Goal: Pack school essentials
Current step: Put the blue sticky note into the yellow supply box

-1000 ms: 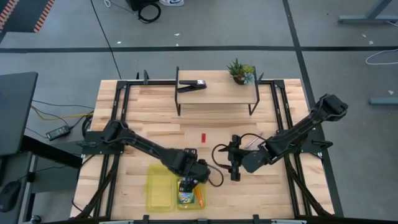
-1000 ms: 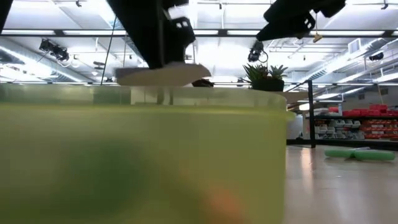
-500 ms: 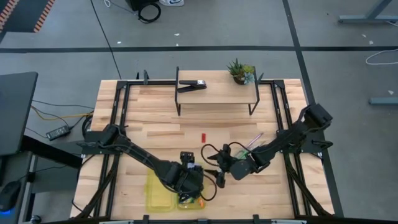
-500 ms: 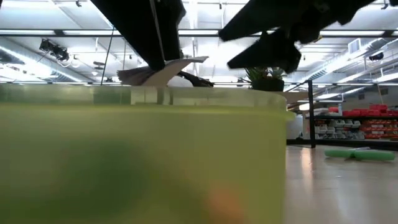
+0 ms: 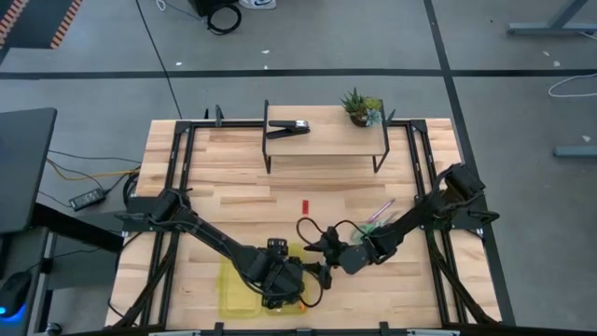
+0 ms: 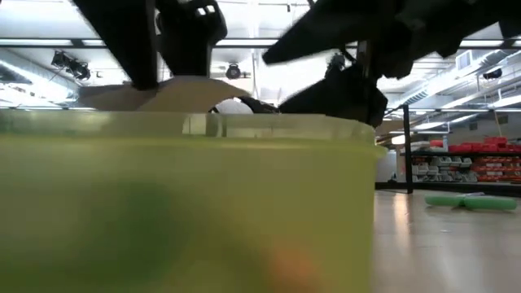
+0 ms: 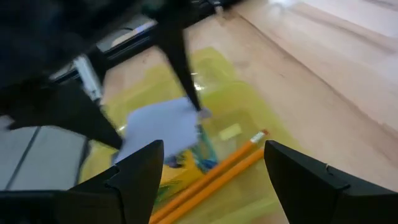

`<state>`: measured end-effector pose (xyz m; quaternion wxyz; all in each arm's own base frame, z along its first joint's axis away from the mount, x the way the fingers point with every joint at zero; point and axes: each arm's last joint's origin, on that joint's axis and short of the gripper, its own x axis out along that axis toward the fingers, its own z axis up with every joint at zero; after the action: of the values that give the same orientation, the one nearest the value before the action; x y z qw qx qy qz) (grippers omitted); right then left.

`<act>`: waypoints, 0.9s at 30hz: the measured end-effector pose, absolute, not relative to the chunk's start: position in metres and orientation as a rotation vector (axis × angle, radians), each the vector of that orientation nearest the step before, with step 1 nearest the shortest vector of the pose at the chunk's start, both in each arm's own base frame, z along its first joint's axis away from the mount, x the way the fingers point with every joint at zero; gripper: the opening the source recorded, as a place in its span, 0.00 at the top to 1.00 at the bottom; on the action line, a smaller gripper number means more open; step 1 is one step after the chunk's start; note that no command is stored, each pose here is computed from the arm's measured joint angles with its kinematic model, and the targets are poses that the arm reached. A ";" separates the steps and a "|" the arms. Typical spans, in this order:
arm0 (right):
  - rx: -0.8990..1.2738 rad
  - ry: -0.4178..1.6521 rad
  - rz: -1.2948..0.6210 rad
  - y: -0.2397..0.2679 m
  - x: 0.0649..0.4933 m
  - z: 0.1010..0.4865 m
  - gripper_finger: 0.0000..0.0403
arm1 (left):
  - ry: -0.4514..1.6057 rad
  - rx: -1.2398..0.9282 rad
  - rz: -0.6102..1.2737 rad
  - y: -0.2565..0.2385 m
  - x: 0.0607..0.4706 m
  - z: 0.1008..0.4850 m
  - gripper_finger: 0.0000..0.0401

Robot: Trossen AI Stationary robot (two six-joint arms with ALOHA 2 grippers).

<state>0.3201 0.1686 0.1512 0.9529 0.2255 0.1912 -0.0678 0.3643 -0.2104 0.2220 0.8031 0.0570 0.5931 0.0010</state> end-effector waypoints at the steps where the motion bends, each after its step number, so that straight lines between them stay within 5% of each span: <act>1: 0.447 0.387 -0.131 0.170 0.321 0.152 0.29 | 1.279 0.119 -0.004 -0.211 0.364 0.222 0.03; 27: 0.235 0.381 -0.173 0.172 0.357 0.131 0.29 | 1.207 0.275 0.010 -0.220 0.373 0.202 0.03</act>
<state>0.3566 0.1717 0.1311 0.9713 0.1162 0.1888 -0.0857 0.3727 -0.2202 0.2021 0.8144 0.1287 0.5658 0.0046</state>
